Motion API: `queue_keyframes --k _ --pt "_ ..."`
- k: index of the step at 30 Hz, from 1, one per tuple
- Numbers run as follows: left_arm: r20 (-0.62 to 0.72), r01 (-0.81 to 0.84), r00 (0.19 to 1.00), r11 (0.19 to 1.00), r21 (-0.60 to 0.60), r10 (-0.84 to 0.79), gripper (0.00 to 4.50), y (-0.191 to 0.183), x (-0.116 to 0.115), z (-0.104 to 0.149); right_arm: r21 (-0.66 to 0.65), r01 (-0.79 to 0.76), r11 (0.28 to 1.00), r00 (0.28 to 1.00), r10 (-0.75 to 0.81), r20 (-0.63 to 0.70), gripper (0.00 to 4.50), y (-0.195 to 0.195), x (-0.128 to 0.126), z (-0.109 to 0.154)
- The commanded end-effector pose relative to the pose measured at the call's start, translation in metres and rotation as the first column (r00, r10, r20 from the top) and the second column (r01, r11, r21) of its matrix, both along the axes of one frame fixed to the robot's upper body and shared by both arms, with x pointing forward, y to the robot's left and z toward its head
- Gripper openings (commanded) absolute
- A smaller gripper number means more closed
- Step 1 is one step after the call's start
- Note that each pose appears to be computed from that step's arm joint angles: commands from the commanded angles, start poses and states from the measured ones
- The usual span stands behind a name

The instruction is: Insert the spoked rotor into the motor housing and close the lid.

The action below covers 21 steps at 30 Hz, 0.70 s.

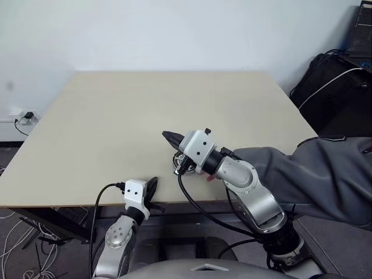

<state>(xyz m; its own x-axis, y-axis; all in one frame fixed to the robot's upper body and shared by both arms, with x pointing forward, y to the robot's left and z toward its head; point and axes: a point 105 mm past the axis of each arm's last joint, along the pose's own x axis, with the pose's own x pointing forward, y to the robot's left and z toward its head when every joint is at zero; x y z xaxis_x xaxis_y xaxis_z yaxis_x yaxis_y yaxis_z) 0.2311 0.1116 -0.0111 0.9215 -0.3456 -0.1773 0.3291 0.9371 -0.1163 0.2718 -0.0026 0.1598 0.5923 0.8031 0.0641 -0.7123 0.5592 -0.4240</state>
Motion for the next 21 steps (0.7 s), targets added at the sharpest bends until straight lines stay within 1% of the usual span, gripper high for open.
queue_keyframes --k 1,10,19,21 --pt "0.047 0.004 0.999 1.000 0.005 -0.004 0.00 0.000 0.004 0.012 0.017 -0.006 1.000 1.000 0.006 0.030 0.02 0.001 -0.002 0.009" --pt "0.048 0.006 0.999 1.000 0.005 -0.006 0.00 0.000 0.005 0.013 -0.011 -0.024 1.000 1.000 0.024 -0.018 0.02 0.001 -0.002 0.002" --pt "0.050 0.008 0.999 1.000 0.003 -0.008 0.00 -0.001 0.006 0.013 -0.121 -0.131 0.984 0.989 0.120 -0.089 0.02 0.001 -0.004 -0.012" --pt "0.050 0.006 0.999 1.000 0.003 -0.006 0.00 -0.001 0.006 0.013 -0.138 -0.143 0.980 0.983 0.125 -0.134 0.02 0.000 -0.002 -0.016"
